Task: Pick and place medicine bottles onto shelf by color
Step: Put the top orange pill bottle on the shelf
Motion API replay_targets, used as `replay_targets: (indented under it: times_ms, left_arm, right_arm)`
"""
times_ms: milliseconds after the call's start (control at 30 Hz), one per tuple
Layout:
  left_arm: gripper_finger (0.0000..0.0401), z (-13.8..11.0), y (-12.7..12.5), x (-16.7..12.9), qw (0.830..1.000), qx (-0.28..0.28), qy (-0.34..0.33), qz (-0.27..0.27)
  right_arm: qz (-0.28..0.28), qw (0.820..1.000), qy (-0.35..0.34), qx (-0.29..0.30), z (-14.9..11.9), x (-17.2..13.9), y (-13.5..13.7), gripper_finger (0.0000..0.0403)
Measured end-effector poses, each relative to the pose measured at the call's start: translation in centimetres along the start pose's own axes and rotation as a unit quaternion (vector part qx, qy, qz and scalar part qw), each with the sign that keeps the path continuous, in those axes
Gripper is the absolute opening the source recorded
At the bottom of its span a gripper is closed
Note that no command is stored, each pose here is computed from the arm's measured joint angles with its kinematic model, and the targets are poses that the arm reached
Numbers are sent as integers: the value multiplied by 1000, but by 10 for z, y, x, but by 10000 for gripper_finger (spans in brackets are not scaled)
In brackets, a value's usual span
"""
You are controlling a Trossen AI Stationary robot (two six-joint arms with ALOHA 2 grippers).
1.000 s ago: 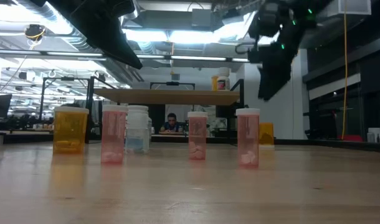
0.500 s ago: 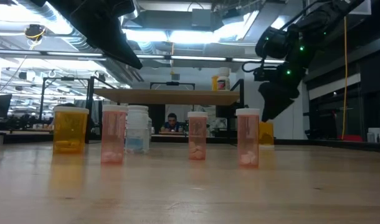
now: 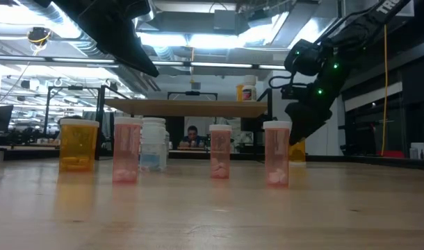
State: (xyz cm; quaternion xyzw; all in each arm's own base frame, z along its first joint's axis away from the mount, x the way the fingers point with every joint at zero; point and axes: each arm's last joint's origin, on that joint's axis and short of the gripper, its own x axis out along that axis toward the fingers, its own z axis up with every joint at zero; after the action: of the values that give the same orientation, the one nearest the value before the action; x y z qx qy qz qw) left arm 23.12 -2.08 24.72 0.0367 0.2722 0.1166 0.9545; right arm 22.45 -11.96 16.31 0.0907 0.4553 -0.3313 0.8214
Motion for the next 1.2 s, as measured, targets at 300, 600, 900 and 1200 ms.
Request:
replay_targets:
  times_ms: [300,600,900,1200]
  left_arm:
    - [181,0,0,0,1000,0,0,0]
    - [181,0,0,0,1000,-1,0,0]
    - [181,0,0,0,1000,-2,0,0]
    - [181,0,0,0,1000,-2,0,0]
  right_arm:
    - [24,1000,9,15,-1,0,1,173]
    - [94,995,29,34,-4,-7,10,173]
    - [182,980,71,34,-16,-32,30,173]
    - [289,951,94,49,-18,-41,54,174]
